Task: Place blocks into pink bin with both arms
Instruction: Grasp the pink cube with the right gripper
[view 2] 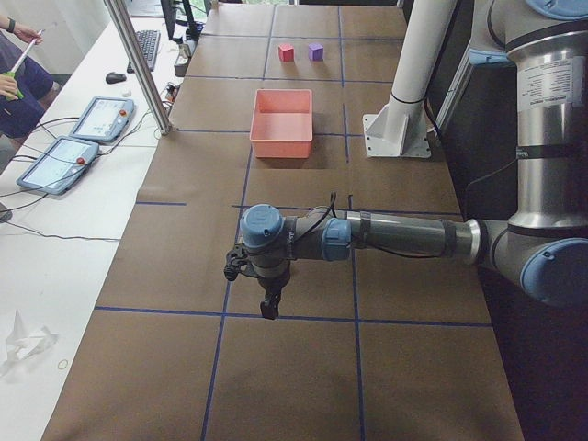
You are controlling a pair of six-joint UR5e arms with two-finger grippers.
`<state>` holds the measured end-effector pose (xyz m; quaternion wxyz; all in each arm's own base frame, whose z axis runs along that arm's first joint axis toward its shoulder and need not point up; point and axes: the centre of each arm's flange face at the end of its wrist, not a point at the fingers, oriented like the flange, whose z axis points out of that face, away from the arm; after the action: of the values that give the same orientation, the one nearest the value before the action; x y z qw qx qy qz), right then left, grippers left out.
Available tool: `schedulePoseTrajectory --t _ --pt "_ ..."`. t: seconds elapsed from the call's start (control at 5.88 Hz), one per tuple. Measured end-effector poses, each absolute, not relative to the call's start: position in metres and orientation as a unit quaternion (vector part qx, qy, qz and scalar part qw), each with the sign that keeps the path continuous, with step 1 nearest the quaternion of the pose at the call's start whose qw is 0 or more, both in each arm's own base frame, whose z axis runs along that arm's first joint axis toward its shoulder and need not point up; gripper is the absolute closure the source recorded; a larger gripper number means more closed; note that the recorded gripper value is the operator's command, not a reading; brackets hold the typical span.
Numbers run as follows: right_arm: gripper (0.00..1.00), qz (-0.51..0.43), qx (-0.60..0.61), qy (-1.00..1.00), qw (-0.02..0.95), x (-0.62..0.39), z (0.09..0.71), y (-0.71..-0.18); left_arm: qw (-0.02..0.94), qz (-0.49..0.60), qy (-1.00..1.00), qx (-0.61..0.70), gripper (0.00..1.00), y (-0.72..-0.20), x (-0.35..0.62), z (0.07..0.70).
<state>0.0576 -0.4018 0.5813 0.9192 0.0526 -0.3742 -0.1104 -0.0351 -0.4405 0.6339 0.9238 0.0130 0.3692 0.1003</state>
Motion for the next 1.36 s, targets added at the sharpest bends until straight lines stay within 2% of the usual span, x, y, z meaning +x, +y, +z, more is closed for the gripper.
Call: schedulePoseTrajectory --t 0.34,0.85,1.36 --pt "0.00 -0.140 0.070 -0.373 0.914 0.038 0.559 -0.430 0.923 0.103 0.369 0.018 0.00 -0.441 -0.035 0.628" --pt "0.00 -0.229 0.084 -0.373 0.895 -0.083 0.537 -0.511 0.923 0.104 0.369 0.020 0.00 -0.441 -0.035 0.626" --pt "0.00 -0.217 0.059 -0.375 0.899 -0.169 0.574 -0.513 0.923 0.106 0.369 0.025 0.00 -0.442 -0.035 0.623"
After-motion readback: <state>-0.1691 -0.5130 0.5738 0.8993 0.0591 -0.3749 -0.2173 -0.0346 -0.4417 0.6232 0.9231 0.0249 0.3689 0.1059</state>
